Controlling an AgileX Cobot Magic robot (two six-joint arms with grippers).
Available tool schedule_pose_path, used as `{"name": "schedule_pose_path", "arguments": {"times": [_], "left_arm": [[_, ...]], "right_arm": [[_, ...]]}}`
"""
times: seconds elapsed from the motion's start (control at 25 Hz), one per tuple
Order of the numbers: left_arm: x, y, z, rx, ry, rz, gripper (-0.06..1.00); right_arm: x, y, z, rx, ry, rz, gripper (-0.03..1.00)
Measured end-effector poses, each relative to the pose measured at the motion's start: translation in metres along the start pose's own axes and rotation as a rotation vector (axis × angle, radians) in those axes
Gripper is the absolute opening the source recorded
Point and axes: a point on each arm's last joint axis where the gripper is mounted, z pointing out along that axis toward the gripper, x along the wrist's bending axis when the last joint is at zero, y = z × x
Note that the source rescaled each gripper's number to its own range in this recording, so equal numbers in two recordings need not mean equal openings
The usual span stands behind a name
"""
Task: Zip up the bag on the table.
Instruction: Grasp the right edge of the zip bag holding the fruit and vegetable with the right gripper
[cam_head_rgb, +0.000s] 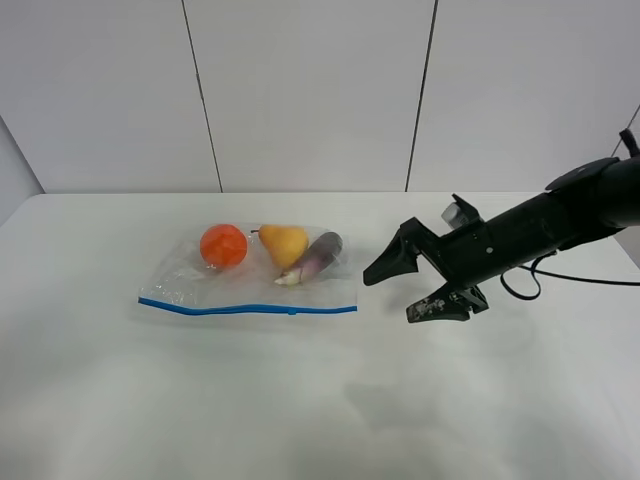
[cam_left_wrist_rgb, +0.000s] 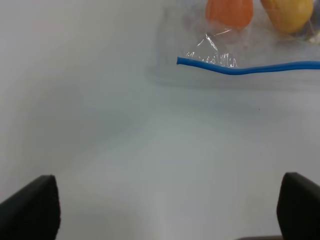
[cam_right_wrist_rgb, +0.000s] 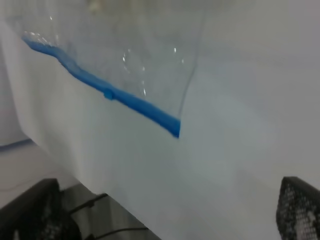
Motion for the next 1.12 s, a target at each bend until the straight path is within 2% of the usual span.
{"name": "schedule_pose_path", "arguments": {"times": [0.24,0.6,0.8,0.96,1.12], "left_arm": [[0.000,0.000,0.000,0.000,0.000,0.000,1.00],[0.000,0.000,0.000,-0.001,-0.001,0.000,1.00],[0.000,0.000,0.000,-0.001,-0.001,0.000,1.00],[0.000,0.000,0.000,-0.001,-0.001,0.000,1.00],[0.000,0.000,0.000,-0.001,-0.001,0.000,1.00]], "right_arm": [[-0.022,-0.001,0.036,0.073,0.095,0.047,0.94],[-0.021,0.006,0.042,0.004,0.175,0.062,0.92],[-0.019,0.009,0.041,-0.036,0.207,0.079,0.85],[-0.020,0.011,0.041,-0.053,0.196,0.085,0.74],[-0.022,0.011,0.044,-0.049,0.199,0.097,0.71]]}}
